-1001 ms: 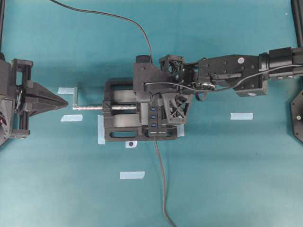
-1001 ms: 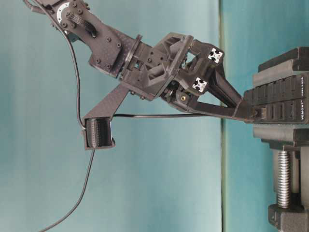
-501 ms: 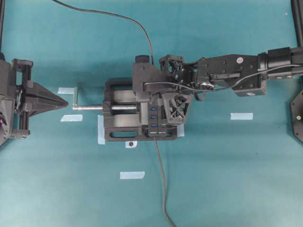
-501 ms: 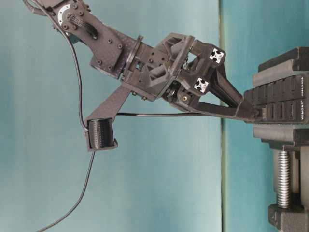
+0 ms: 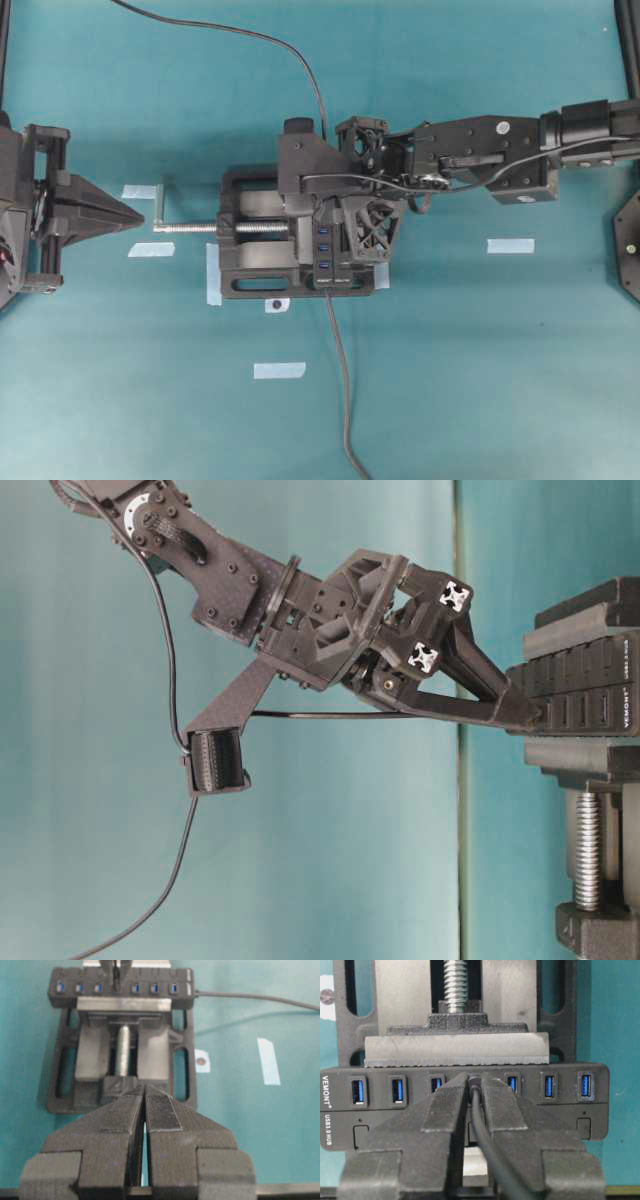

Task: Insert the USB into the center port of the fixed hub
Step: 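Press the plug fully home, then open the right gripper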

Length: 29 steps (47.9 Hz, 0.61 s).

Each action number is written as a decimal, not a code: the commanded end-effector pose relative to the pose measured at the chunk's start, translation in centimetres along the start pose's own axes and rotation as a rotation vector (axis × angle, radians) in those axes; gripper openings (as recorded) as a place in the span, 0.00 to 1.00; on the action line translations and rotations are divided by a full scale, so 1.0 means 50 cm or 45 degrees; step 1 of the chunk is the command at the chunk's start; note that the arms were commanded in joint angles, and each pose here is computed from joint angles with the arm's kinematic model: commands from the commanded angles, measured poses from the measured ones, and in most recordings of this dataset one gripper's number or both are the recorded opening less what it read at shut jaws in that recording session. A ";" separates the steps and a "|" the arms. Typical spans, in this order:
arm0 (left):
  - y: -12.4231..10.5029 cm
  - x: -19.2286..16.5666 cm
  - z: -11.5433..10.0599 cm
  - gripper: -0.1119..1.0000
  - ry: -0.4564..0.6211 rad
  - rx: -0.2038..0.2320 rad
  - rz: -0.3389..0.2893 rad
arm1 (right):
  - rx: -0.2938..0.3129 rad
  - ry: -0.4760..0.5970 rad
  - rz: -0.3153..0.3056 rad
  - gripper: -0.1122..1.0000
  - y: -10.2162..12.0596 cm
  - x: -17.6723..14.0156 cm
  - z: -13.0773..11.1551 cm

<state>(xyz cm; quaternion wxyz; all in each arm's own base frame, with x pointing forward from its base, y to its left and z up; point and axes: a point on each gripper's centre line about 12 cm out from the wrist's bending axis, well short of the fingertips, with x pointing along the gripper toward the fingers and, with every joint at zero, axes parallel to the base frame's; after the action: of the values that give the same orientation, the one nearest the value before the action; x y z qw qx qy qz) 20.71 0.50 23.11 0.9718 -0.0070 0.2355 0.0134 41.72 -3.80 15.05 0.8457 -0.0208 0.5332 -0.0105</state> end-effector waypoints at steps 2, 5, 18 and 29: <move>0.001 0.000 0.009 0.10 -0.020 0.001 0.002 | -0.017 0.075 0.018 0.16 0.015 0.011 -0.016; 0.001 0.000 0.009 0.10 -0.020 0.001 0.002 | -0.018 0.094 0.021 0.17 0.016 0.015 -0.019; 0.001 0.000 0.009 0.10 -0.020 0.001 0.002 | -0.018 0.100 0.021 0.16 0.017 0.018 -0.022; 0.001 0.000 0.009 0.10 -0.020 0.001 0.002 | -0.013 0.073 0.016 0.16 0.013 0.008 -0.009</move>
<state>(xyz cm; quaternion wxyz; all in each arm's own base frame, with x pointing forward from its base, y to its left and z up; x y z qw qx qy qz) 20.69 0.50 23.05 0.9716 -0.0070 0.2362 0.0134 41.66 -3.79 14.83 0.8371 -0.0197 0.5467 -0.0094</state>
